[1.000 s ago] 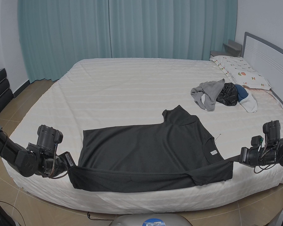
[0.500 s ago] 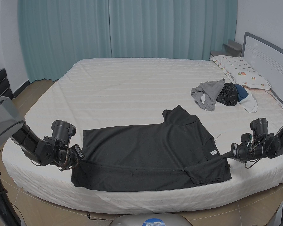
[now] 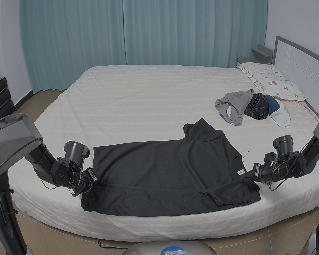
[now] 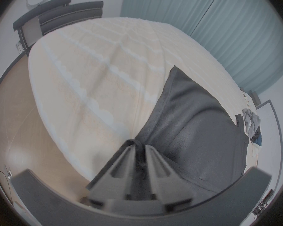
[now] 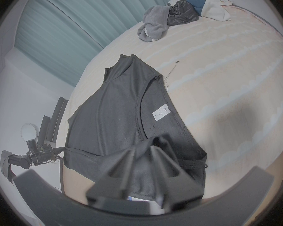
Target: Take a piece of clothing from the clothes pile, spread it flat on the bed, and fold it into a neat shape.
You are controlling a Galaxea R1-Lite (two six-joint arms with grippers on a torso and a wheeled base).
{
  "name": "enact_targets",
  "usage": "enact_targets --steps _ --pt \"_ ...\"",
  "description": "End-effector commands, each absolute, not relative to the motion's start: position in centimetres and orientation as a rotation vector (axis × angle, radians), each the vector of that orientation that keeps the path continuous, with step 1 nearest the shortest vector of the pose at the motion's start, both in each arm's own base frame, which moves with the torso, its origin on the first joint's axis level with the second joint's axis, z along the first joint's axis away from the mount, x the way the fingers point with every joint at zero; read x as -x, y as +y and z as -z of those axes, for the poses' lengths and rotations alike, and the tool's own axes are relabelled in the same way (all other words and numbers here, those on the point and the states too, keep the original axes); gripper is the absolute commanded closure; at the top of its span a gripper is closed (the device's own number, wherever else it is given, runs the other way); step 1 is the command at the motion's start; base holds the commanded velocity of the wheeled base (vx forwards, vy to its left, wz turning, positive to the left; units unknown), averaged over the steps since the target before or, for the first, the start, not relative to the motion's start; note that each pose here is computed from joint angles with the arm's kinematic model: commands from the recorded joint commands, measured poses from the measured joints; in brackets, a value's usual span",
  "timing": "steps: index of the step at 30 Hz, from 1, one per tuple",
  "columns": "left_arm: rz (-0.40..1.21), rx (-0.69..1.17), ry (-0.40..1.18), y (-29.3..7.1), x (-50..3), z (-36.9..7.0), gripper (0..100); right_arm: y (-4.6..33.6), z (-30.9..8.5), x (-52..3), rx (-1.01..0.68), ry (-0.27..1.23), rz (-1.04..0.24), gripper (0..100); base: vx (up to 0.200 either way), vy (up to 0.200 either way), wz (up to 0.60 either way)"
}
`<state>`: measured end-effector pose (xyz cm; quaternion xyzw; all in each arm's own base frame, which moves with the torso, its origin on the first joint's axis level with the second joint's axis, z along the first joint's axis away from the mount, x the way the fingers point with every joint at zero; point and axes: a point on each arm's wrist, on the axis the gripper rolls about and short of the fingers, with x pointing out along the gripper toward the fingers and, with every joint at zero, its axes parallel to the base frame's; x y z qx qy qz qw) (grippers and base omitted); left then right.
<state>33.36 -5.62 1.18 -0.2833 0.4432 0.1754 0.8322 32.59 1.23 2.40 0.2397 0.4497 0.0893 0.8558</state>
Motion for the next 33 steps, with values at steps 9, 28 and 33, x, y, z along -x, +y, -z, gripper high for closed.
enact_targets --steps 9,28,33 --pt "-0.410 0.719 0.878 -4.4 -33.5 -2.9 0 1.4 -3.3 -30.8 -0.610 0.960 -0.187 0 0.000 0.000 0.00" --pt "-0.342 0.769 0.813 -4.0 -31.8 -4.1 0 1.7 -2.5 -27.8 -0.665 0.900 -0.257 0 0.095 0.000 0.00" --pt "-0.216 0.757 0.908 -3.0 -30.1 -3.9 0 1.5 -2.3 -27.9 -0.670 0.903 -0.254 0 0.000 0.000 0.00"
